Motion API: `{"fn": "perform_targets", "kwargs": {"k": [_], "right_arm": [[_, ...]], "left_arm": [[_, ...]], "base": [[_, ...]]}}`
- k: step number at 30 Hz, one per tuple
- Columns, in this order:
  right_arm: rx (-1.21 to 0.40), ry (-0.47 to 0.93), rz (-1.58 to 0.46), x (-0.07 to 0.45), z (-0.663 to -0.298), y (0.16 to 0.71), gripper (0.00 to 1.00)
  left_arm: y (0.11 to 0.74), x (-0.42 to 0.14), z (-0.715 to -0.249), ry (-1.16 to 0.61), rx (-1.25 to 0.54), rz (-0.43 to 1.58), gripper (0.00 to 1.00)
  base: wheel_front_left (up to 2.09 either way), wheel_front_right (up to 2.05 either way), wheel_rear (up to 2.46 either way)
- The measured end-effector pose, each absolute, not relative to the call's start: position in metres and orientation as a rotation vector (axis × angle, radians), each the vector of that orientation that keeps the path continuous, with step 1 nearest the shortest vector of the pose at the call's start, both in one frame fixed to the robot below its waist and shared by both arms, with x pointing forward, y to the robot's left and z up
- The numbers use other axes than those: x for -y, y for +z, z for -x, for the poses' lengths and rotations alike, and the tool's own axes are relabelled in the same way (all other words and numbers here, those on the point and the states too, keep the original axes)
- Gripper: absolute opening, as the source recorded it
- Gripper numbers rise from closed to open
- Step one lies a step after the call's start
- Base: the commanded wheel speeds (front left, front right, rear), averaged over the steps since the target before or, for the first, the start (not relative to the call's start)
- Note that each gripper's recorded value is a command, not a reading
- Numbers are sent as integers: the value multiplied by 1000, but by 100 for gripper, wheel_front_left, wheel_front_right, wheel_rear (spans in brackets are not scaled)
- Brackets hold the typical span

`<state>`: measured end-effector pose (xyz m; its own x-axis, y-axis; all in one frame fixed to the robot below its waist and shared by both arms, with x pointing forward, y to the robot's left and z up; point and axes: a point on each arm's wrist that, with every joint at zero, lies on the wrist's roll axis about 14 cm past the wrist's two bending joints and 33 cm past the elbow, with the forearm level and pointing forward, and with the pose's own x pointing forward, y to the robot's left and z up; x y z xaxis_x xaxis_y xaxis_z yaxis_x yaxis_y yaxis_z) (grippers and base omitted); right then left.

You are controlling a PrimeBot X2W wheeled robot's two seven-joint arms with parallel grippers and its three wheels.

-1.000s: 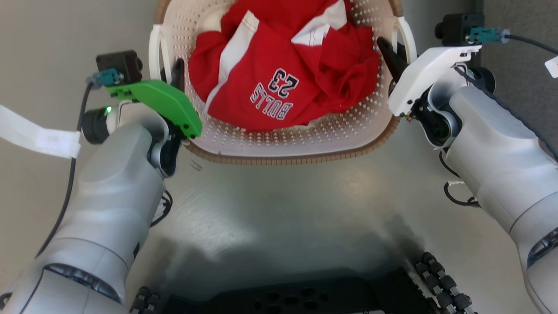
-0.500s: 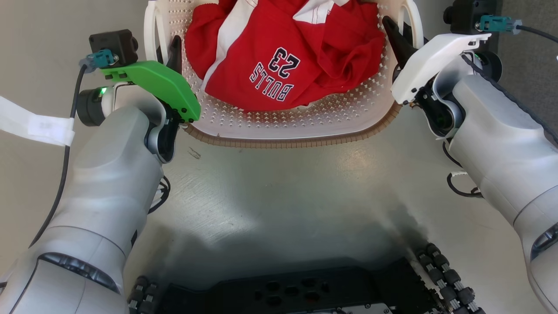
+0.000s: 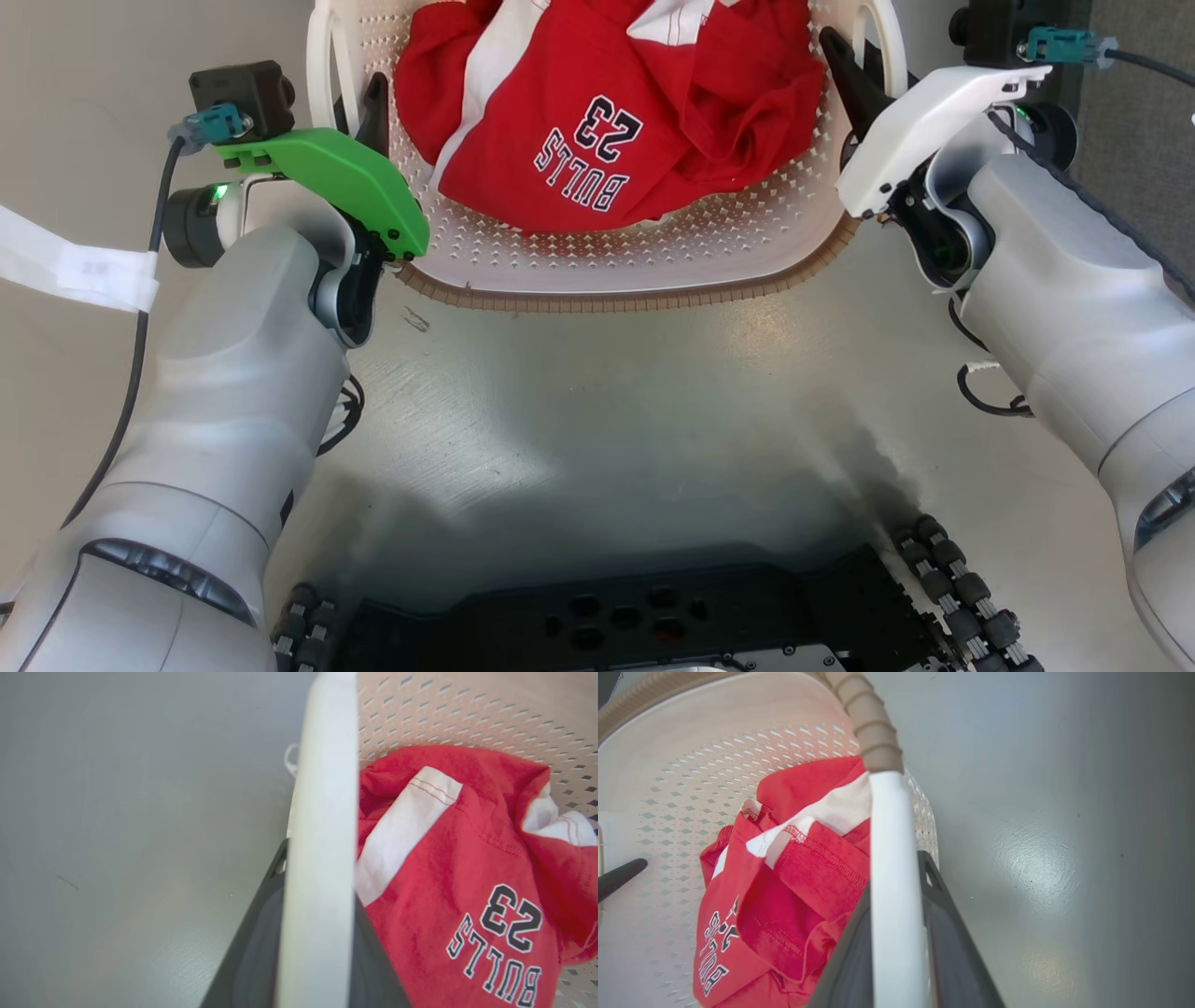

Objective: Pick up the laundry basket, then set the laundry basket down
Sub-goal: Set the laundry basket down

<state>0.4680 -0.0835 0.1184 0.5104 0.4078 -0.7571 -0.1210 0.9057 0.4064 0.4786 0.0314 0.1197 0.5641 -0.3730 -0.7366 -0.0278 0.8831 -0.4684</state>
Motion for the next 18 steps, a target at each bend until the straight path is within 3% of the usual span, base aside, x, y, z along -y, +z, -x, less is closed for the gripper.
{"fn": "perform_targets", "kwargs": {"k": [1, 2, 3, 4, 5, 6, 18], "right_arm": [[-988, 326, -319, 83, -469, 118, 19], [-988, 328, -318, 83, -468, 118, 32], [-989, 330, -319, 83, -468, 118, 38], [-992, 336, -319, 83, -467, 117, 49], [-995, 339, -318, 83, -466, 117, 93], [-995, 343, -323, 82, -465, 117, 100], [-1002, 326, -332, 82, -463, 116, 100]], "left_arm": [[119, -31, -479, -213, -958, 463, 0], [119, -31, -479, -213, -959, 462, 11], [119, -31, -479, -214, -959, 462, 38], [118, -31, -478, -216, -961, 460, 86], [118, -32, -478, -216, -962, 456, 100], [118, -32, -479, -216, -961, 455, 100], [117, -33, -478, -222, -967, 448, 100]], "base": [[0, 0, 0], [0, 0, 0], [0, 0, 0], [0, 0, 0], [0, 0, 0], [0, 0, 0], [0, 0, 0]]}}
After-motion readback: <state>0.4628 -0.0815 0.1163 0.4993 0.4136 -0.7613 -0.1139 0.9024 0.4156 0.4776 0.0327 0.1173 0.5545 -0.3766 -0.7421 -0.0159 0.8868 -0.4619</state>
